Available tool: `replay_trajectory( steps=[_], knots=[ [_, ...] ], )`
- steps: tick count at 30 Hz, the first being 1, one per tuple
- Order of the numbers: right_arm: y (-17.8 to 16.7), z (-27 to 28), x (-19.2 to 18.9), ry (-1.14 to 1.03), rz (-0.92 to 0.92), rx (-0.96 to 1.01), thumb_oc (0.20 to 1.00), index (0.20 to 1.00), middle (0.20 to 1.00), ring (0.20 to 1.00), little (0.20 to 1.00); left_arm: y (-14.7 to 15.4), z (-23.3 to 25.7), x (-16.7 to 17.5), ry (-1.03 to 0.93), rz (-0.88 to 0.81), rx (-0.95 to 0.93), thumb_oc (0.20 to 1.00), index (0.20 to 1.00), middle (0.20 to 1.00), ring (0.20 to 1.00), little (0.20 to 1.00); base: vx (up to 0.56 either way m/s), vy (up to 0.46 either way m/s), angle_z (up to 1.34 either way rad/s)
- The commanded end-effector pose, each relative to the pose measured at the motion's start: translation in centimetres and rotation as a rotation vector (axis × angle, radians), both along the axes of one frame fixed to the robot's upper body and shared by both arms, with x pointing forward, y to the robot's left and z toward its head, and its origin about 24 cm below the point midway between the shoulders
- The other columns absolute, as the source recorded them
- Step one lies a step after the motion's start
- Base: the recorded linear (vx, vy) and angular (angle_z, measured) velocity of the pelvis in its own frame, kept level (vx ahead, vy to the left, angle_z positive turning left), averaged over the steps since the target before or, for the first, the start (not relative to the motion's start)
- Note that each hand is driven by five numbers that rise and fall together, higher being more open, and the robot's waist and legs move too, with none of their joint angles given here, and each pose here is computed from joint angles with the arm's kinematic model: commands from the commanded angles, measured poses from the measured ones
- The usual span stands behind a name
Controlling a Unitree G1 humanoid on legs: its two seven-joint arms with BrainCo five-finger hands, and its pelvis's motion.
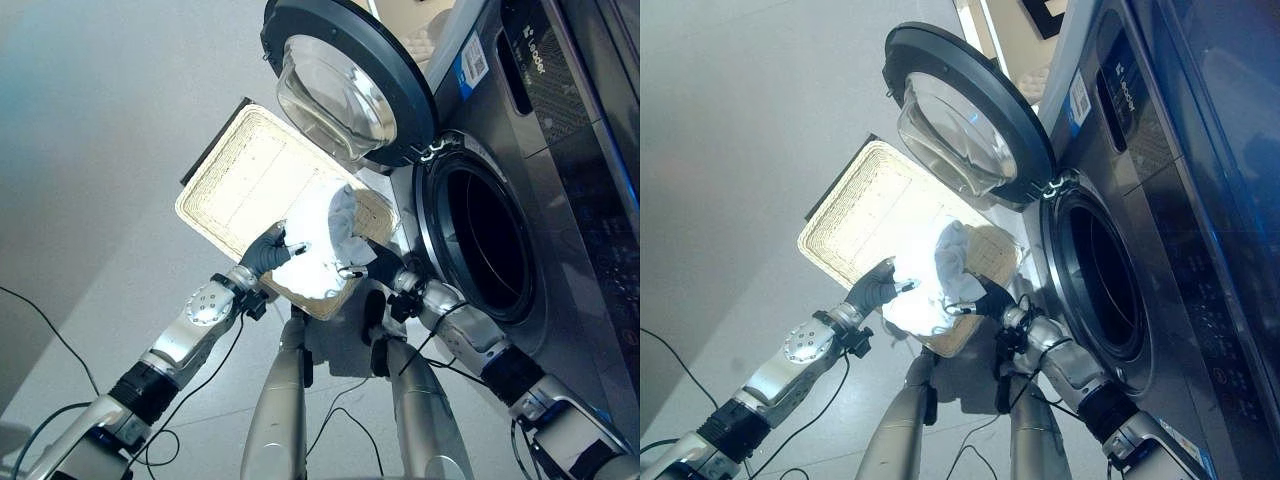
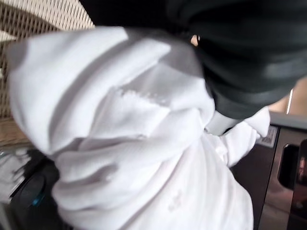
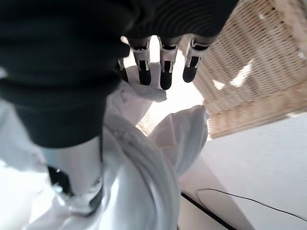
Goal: Put the clothes into the washing machine.
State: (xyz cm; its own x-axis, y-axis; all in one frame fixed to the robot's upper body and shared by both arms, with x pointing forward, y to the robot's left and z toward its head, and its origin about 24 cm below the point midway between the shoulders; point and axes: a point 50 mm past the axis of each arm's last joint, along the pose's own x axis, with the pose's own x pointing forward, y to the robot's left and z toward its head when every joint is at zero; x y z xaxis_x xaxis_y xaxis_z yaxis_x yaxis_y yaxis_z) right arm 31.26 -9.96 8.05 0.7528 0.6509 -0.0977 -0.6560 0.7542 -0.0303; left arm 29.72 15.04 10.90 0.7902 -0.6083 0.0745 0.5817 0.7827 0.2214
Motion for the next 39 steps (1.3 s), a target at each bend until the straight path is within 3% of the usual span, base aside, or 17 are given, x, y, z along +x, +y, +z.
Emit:
replay_trajectory(
  steps=[1, 6, 12, 13, 14, 15, 22, 23, 26, 29, 32, 33, 35, 37, 39],
  knots=[
    [2.2, 1.7, -0.7, -0.038, 0.125, 0.066, 1.000, 1.000, 1.000, 1.000, 1.000, -2.9, 2.5, -1.1, -0.072, -0.233, -0.108, 0.200, 0.200, 0.200, 0.200, 0.200, 0.00, 0.000, 0.00],
    [2.6, 1.4, -0.8, 0.025, 0.153, 0.093, 1.000, 1.000, 1.000, 1.000, 1.000, -3.9, 2.5, -1.2, -0.041, -0.323, -0.083, 0.200, 0.200, 0.200, 0.200, 0.200, 0.00, 0.012, -0.03],
    [3.3, 1.5, -1.3, 0.106, 0.207, 0.283, 1.000, 1.000, 1.000, 1.000, 1.000, -4.4, 1.9, -1.1, -0.007, -0.311, -0.061, 0.200, 0.200, 0.200, 0.200, 0.200, 0.00, 0.000, 0.00],
    [3.6, 1.7, -1.4, 0.132, 0.223, 0.348, 0.922, 0.922, 0.922, 0.922, 0.922, -4.4, 1.8, -1.0, -0.002, -0.296, -0.062, 0.200, 0.200, 0.200, 0.200, 0.200, 0.00, 0.000, 0.00],
    [3.8, 1.8, -1.6, 0.148, 0.232, 0.407, 0.445, 0.445, 0.445, 0.445, 0.445, -4.4, 1.7, -0.9, 0.006, -0.288, -0.063, 0.200, 0.200, 0.200, 0.200, 0.200, 0.00, 0.000, 0.00],
    [3.8, 1.9, -1.6, 0.155, 0.231, 0.437, 0.200, 0.200, 0.200, 0.200, 0.200, -4.3, 1.7, -0.8, 0.012, -0.281, -0.066, 0.200, 0.200, 0.200, 0.200, 0.200, 0.00, 0.000, 0.00],
    [4.1, 1.6, -2.2, 0.196, 0.235, 0.559, 0.200, 0.200, 0.200, 0.200, 0.200, -3.2, 0.3, -0.4, 0.047, -0.129, -0.007, 0.200, 0.200, 0.200, 0.200, 0.200, 0.00, 0.000, 0.00],
    [4.0, 1.6, -2.1, 0.192, 0.221, 0.568, 0.200, 0.200, 0.200, 0.200, 0.200, -2.7, 0.0, -0.1, 0.039, -0.051, 0.020, 1.000, 1.000, 1.000, 1.000, 1.000, 0.02, -0.035, -0.03],
    [3.8, 1.4, -2.0, 0.200, 0.175, 0.596, 0.200, 0.200, 0.200, 0.200, 0.200, -1.4, -0.5, 0.5, -0.001, 0.129, 0.065, 1.000, 1.000, 1.000, 1.000, 1.000, 0.02, -0.048, -0.04],
    [3.2, 0.4, -1.6, 0.259, 0.087, 0.648, 0.200, 0.200, 0.200, 0.200, 0.200, 0.9, -0.9, 1.2, -0.085, 0.458, 0.085, 1.000, 1.000, 1.000, 1.000, 1.000, 0.04, -0.060, -0.01],
    [3.2, 0.3, -1.6, 0.264, 0.081, 0.652, 0.200, 0.200, 0.200, 0.200, 0.200, 1.0, -1.1, 1.2, -0.085, 0.477, 0.085, 1.000, 1.000, 1.000, 1.000, 1.000, 0.02, -0.038, -0.01],
    [2.6, -1.1, -1.3, 0.338, -0.014, 0.737, 0.200, 0.200, 0.200, 0.200, 0.200, 2.6, -2.0, 1.0, -0.133, 0.695, 0.108, 1.000, 1.000, 1.000, 1.000, 1.000, 0.05, -0.077, 0.00],
    [2.1, -1.7, -1.0, 0.361, -0.056, 0.762, 0.200, 0.200, 0.200, 0.200, 0.200, 3.8, -2.2, 0.8, -0.173, 0.851, 0.131, 1.000, 1.000, 1.000, 1.000, 1.000, 0.05, -0.050, -0.02],
    [2.0, -2.2, -0.9, 0.377, -0.091, 0.769, 0.200, 0.200, 0.200, 0.200, 0.200, 5.0, -2.6, 0.7, -0.209, 0.987, 0.181, 1.000, 1.000, 1.000, 1.000, 1.000, 0.04, -0.017, -0.03],
    [1.8, -2.3, -0.8, 0.382, -0.107, 0.772, 0.200, 0.200, 0.200, 0.200, 0.200, 5.3, -2.9, 0.7, -0.198, 1.013, 0.189, 1.000, 1.000, 1.000, 1.000, 1.000, 0.04, -0.020, -0.03]
  ],
)
